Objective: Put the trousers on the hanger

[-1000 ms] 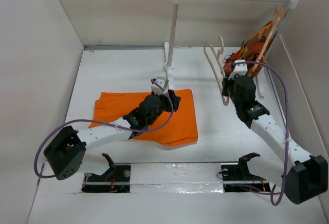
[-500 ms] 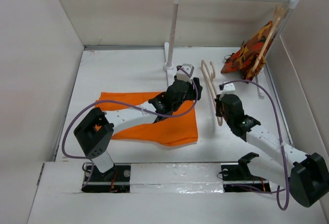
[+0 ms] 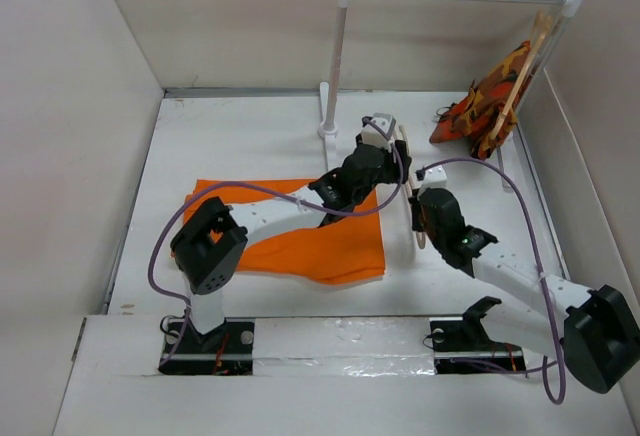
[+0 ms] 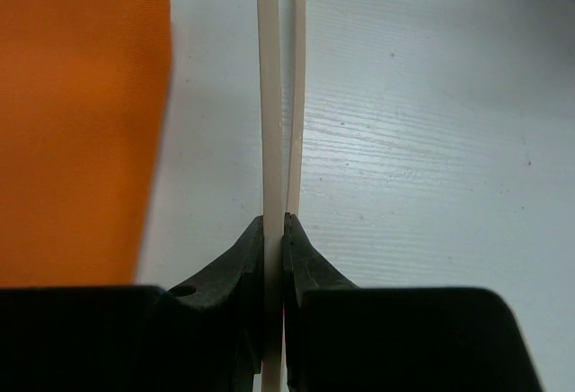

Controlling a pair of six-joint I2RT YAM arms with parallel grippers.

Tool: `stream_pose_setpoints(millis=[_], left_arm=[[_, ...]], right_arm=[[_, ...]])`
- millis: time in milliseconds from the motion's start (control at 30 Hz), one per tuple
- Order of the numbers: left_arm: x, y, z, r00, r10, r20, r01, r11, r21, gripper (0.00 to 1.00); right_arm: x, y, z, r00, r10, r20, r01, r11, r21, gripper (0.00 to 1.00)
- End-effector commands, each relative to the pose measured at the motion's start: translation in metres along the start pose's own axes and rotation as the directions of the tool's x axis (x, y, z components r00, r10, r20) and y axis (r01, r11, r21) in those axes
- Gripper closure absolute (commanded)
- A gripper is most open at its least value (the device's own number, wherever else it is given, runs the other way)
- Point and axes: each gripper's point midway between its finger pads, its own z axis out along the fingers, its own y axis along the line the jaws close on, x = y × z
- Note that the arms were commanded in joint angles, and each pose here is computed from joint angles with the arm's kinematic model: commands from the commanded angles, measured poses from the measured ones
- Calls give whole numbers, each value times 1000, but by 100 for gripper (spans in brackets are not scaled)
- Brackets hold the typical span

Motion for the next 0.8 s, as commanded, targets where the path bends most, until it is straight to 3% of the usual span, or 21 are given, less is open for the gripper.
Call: stream_pose_setpoints(millis=[0,100,200,400,500,533,567,633,667,733,767], left_arm=[[-36,-25,8,996,-16,93,10,998,66,45],[-31,-28,18,996,-6,84,1,998,66,45],[-23,-26,29,997,2,80,-4,1000,26,51],[-16,-9,39,997,25,68,-20,997,-78,98],[-8,-1,32,998,11,62,-5,996,-91,100],[-3,5,24,998,-20,66,26,995,-96,100],[-1,8,19,997,-21,69,28,995,-94,100],[-8,6,5,989,-107,98,114,991,-66,100],[12,14,-1,991,-120,63,125,989,-73,100],[6,12,-13,976,-198,85,203,978,-44,100],[22,20,-19,975,-211,62,215,975,-57,100]], right_arm=[[-3,12,0,999,19,29,-19,999,-26,100],[-2,17,2,999,16,30,-15,999,-39,100],[2,21,1,1000,8,14,-8,999,-36,100],[6,21,-4,1000,9,10,-9,999,-36,100],[8,25,-14,1000,7,1,-7,997,-78,68],[14,29,-17,1000,0,-18,-2,994,-109,46],[14,30,-21,1000,-1,-21,-1,992,-127,36],[15,28,-36,999,-13,-42,7,988,-152,19],[7,31,-43,999,-7,-36,1,983,-183,16],[-7,32,-59,1000,-6,7,8,974,-226,11],[-13,38,-66,1000,-12,18,17,961,-278,10]])
